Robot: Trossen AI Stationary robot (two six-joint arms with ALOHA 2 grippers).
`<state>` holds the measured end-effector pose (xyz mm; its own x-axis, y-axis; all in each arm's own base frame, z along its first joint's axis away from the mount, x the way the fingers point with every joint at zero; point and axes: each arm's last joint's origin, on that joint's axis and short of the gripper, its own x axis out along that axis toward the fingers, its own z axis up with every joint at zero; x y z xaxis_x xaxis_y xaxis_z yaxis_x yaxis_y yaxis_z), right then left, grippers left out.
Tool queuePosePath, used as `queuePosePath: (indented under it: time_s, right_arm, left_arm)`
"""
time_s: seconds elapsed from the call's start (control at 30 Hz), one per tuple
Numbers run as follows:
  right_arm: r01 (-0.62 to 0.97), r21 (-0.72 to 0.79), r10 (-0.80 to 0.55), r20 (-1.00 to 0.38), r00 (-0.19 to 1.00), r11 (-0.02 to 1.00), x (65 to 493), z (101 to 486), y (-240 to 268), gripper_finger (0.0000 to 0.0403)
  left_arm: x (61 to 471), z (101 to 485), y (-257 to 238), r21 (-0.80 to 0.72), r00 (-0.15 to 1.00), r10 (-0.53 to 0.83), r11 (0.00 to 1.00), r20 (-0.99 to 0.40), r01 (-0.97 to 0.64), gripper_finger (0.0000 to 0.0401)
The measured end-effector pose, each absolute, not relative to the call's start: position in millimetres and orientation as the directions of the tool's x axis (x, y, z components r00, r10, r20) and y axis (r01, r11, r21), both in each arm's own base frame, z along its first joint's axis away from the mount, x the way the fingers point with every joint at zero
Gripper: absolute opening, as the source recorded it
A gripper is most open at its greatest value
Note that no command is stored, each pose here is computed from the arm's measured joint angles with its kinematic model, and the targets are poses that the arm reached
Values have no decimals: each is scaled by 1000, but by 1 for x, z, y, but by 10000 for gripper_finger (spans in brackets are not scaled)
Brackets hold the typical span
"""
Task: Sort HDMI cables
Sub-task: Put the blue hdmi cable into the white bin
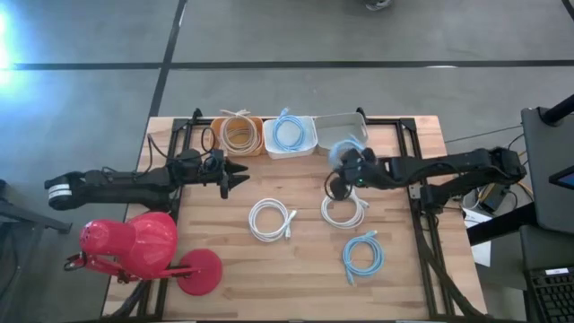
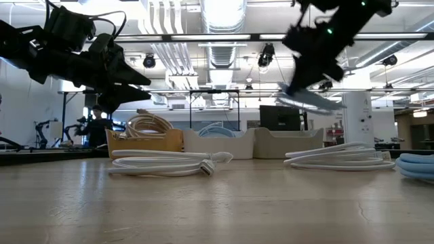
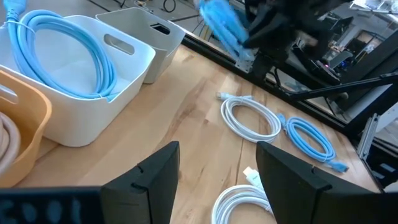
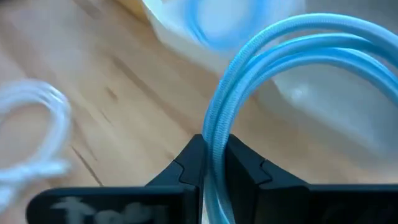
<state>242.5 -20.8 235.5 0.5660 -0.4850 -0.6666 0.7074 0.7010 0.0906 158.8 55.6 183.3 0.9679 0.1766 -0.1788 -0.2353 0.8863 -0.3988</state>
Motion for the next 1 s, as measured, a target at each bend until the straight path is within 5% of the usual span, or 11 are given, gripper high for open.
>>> queuePosePath:
  time_s: [0.2, 0.47, 1.0]
  right_arm:
    - [527, -68, -500, -442, 745, 847, 277, 242, -23, 38]
    - [538, -175, -564, -183, 805, 825, 324, 223, -49, 38]
    - [635, -196, -663, -298, 687, 747, 422, 161, -117, 38]
  left_arm:
    - [159, 184, 56, -408, 968, 179, 882, -174, -237, 213]
    - [159, 183, 56, -408, 968, 180, 882, -176, -238, 213]
    - [159, 183, 56, -408, 967, 180, 881, -180, -239, 213]
